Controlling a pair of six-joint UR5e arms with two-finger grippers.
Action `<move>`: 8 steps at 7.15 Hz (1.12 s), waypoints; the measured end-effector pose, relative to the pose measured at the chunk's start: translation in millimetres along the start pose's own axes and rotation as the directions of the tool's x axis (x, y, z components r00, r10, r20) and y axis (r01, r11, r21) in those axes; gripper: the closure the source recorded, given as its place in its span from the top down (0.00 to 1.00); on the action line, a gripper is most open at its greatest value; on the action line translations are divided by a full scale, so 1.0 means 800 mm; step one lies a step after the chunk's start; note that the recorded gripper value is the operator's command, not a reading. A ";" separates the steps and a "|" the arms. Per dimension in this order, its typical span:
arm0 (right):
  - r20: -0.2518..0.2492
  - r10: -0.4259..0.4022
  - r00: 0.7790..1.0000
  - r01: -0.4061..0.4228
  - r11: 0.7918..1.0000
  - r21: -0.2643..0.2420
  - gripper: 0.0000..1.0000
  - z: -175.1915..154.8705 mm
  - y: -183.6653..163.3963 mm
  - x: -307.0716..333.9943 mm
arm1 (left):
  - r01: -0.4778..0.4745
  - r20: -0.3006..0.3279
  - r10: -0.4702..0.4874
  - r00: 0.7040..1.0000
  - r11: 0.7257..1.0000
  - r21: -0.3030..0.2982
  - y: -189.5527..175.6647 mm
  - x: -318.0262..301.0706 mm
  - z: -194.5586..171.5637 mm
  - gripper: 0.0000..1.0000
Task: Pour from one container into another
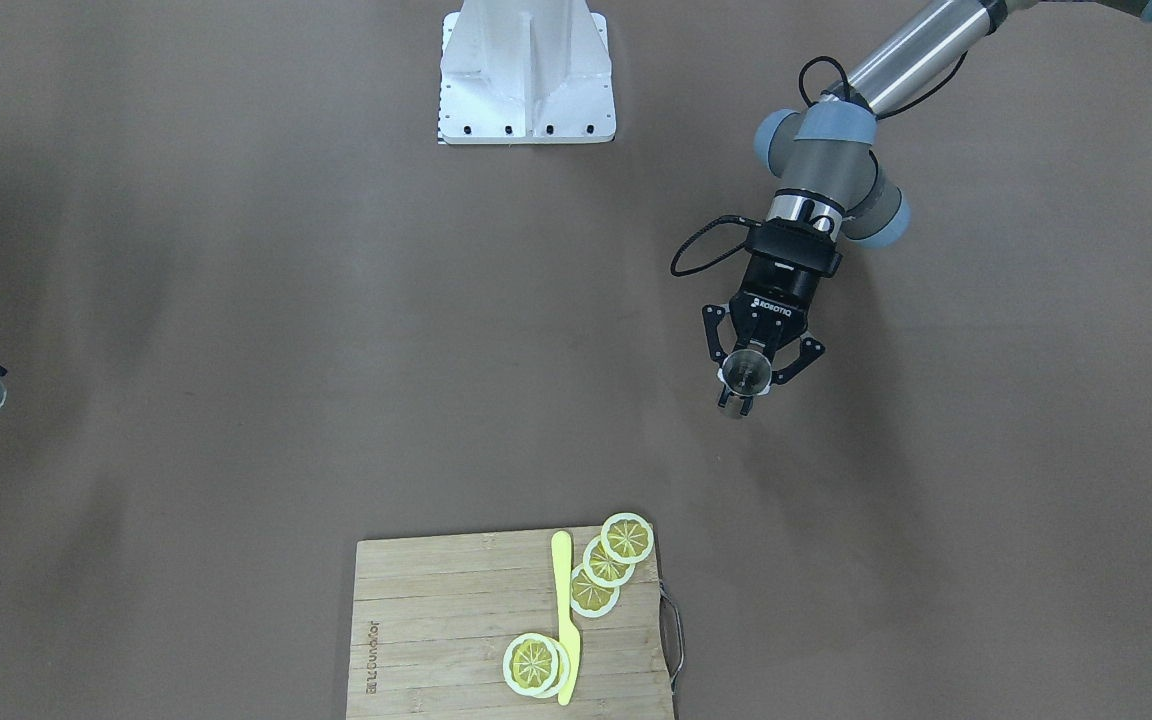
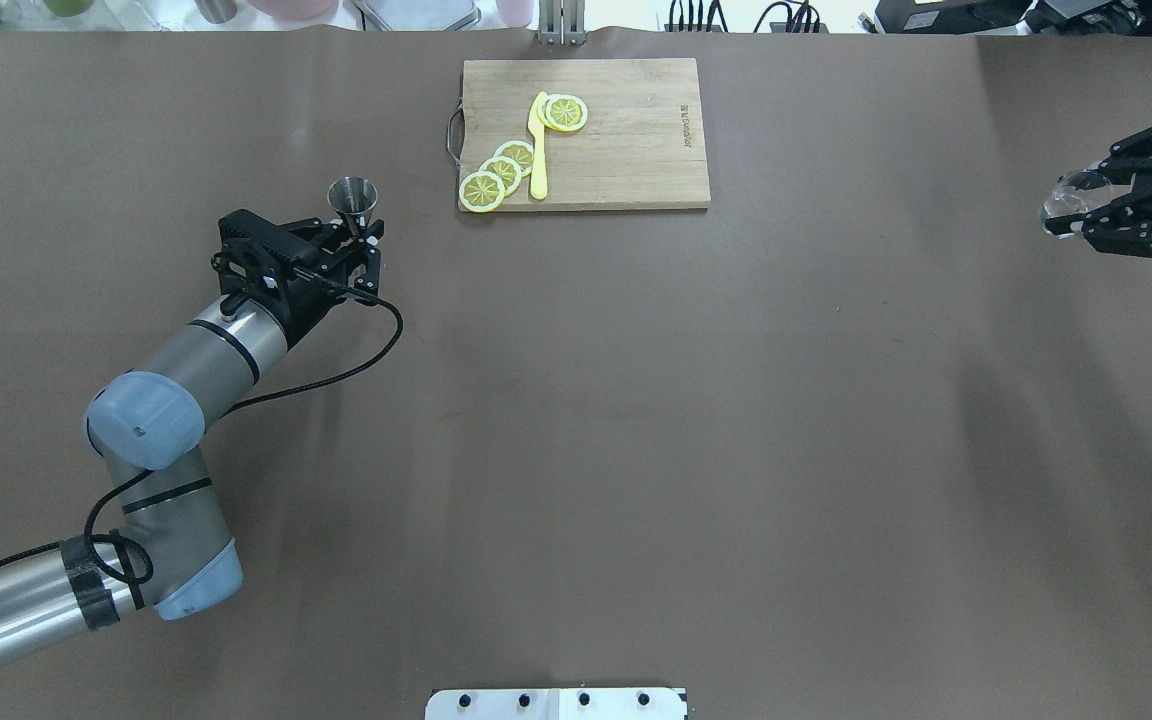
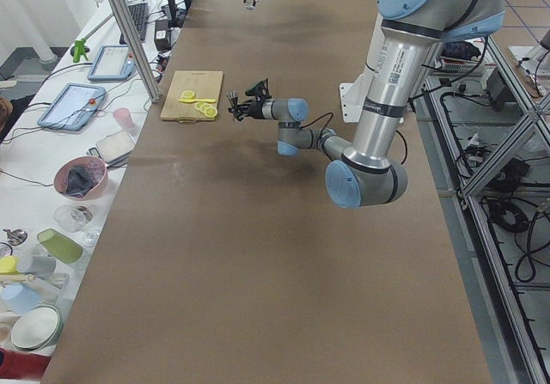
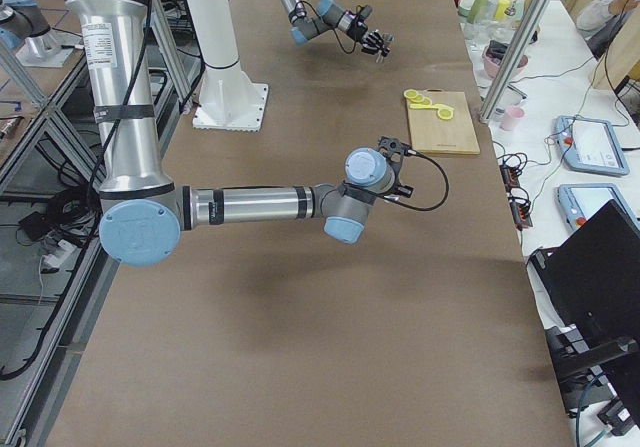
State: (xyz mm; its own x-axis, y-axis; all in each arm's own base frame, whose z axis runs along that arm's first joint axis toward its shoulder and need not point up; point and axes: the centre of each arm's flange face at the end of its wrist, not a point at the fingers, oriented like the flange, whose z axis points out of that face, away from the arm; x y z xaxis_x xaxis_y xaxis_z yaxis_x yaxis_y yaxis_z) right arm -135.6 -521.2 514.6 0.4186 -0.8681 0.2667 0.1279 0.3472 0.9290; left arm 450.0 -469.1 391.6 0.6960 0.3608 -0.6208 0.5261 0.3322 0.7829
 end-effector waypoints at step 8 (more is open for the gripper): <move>0.062 0.090 0.994 -0.097 0.987 0.129 0.00 0.105 0.058 -0.058 | 0.025 0.247 -0.048 0.968 0.995 0.095 0.082 -0.027 -0.045 0.00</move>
State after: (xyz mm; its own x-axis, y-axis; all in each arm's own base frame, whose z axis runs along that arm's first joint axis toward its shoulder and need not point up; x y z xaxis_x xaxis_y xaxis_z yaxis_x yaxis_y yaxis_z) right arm -224.9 -494.6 567.2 0.3718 -0.8539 0.3642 -0.0303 0.3810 0.9241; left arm 451.8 -424.1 454.9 0.7690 0.1175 -0.6284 0.5878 0.2566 0.7672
